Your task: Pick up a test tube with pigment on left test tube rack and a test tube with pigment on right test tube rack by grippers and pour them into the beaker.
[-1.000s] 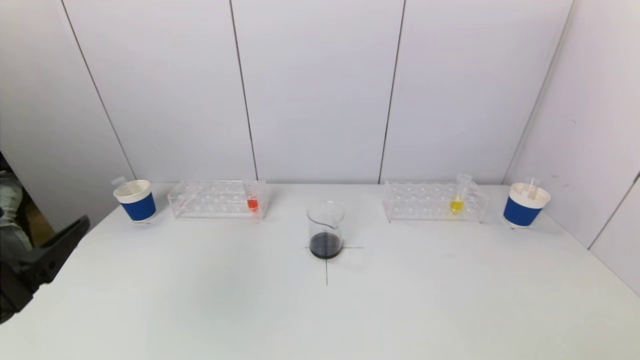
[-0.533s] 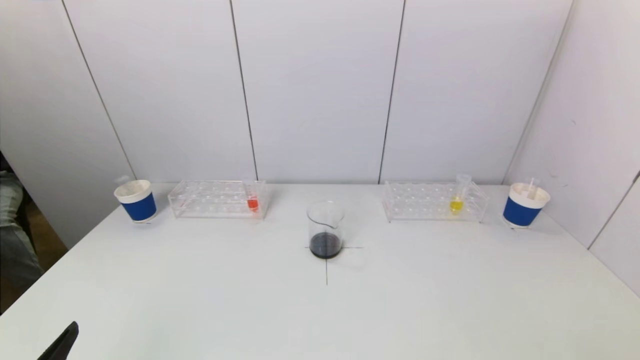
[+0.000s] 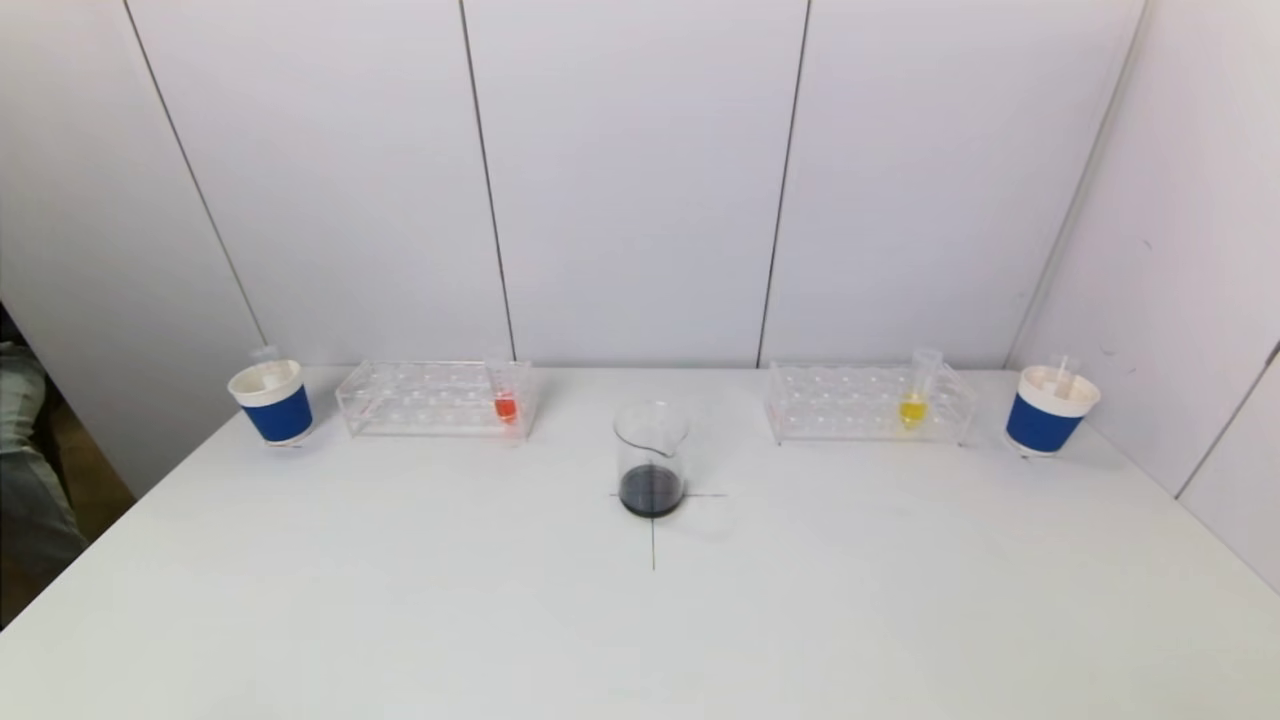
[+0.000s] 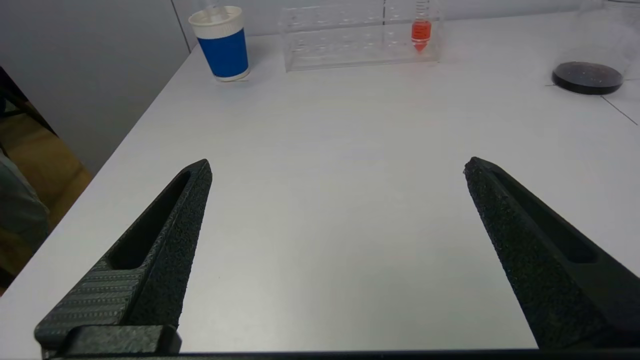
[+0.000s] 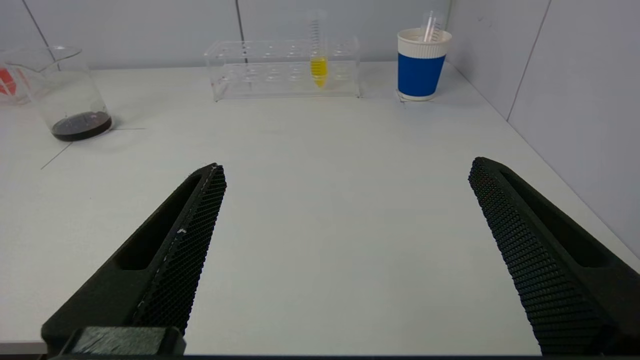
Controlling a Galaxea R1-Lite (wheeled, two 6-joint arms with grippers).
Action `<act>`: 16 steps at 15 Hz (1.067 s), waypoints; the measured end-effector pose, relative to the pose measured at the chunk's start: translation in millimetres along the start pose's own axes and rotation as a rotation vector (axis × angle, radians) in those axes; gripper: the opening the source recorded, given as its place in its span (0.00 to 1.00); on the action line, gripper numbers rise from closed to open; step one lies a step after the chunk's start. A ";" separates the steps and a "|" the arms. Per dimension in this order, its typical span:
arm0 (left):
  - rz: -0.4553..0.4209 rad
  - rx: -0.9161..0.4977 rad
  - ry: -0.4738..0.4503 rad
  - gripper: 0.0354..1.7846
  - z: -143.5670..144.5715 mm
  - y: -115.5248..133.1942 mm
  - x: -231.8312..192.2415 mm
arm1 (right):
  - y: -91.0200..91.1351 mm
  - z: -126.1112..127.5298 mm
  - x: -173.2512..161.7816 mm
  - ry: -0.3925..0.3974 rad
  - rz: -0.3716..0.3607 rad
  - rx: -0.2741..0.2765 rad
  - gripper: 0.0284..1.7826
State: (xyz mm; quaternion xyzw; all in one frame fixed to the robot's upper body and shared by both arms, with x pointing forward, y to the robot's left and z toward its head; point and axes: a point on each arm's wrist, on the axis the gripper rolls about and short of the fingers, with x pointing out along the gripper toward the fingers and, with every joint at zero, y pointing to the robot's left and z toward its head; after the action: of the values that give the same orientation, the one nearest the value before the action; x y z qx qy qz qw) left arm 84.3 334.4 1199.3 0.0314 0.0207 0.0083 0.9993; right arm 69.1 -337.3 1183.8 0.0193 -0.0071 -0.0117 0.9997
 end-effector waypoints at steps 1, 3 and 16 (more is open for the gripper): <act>-0.010 -0.003 0.005 0.99 -4.7 -0.5 -3.3 | 0.0 0.0 0.0 0.000 0.000 0.000 0.99; -0.017 -0.004 -0.003 0.99 -12.2 -1.3 -9.1 | 0.0 0.0 0.0 0.000 0.000 0.000 0.99; -0.016 -0.029 -0.050 0.99 -16.7 -1.7 -14.6 | 0.0 0.0 0.0 0.000 0.001 0.000 0.99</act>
State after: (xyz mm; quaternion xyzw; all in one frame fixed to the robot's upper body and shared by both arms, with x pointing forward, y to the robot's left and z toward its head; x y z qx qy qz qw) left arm 69.0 333.5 1183.2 0.0168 -0.0043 -0.0004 0.9998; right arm 69.1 -337.3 1183.8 0.0194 -0.0071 -0.0111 0.9997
